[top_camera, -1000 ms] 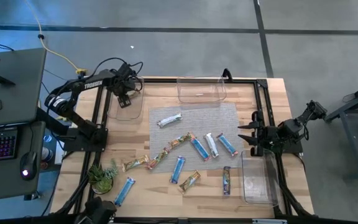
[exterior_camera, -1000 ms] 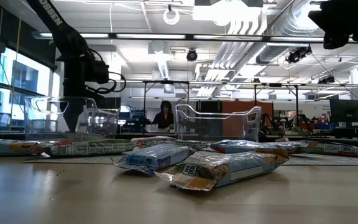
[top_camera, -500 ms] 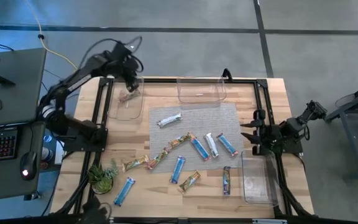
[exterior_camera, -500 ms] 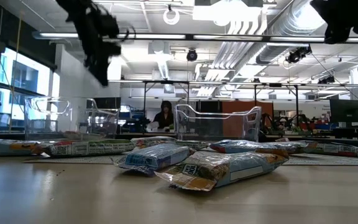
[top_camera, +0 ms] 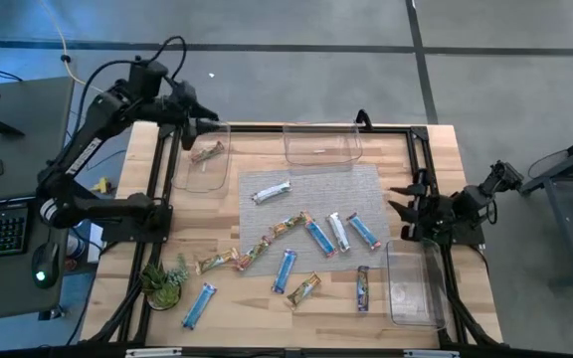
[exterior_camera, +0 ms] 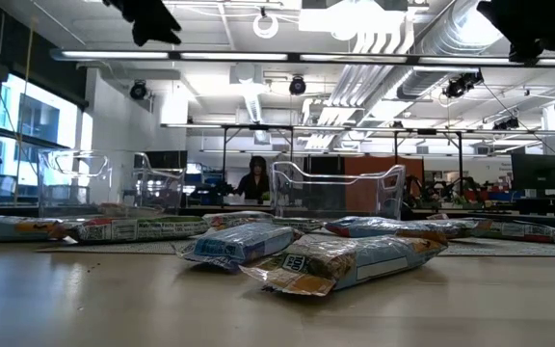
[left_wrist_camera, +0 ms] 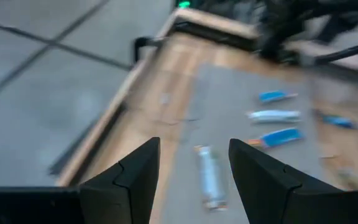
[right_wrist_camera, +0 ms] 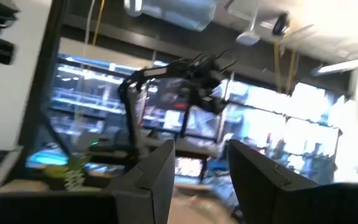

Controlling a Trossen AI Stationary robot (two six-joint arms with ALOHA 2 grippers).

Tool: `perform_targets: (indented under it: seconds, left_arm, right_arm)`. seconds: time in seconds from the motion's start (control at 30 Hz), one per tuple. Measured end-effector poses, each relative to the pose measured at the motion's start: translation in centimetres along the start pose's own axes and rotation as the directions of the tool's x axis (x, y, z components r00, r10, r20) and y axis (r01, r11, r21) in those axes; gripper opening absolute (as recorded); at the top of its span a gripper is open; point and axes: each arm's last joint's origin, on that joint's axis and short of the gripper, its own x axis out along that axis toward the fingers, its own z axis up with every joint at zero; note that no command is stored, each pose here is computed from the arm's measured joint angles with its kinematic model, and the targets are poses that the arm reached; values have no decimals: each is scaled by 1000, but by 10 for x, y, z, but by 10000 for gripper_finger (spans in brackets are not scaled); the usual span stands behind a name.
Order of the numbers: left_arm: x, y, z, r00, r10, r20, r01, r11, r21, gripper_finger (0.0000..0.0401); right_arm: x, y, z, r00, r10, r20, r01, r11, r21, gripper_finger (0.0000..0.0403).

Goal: Pick and place Granola Bars by type
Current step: Put the red granola bar into the top left transparent bin

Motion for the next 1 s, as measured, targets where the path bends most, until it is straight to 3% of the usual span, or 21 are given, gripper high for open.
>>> perform_targets:
  seconds: [0.2,0.4,0.63,0.8,1.0]
  left_arm:
    - [7,-23,-2,994,-85,-62,87,996,17,186]
    - [17,-42,0,990,-87,-110,96,992,84,186]
    - [21,-54,0,990,-44,-135,62,989,135,186]
    - [23,-60,1,989,-55,-136,73,989,129,186]
    - [24,-66,1,987,-75,-141,96,985,143,186]
  right_arm:
    - [0,-2,2,1000,-26,9,25,999,33,134]
    - [4,-3,1,985,-142,-102,145,989,24,134]
    - [23,4,15,966,-140,-216,136,990,-33,134]
    - [45,17,22,906,-137,-401,130,991,-43,134]
    - [71,39,24,780,-102,-617,136,991,8,134]
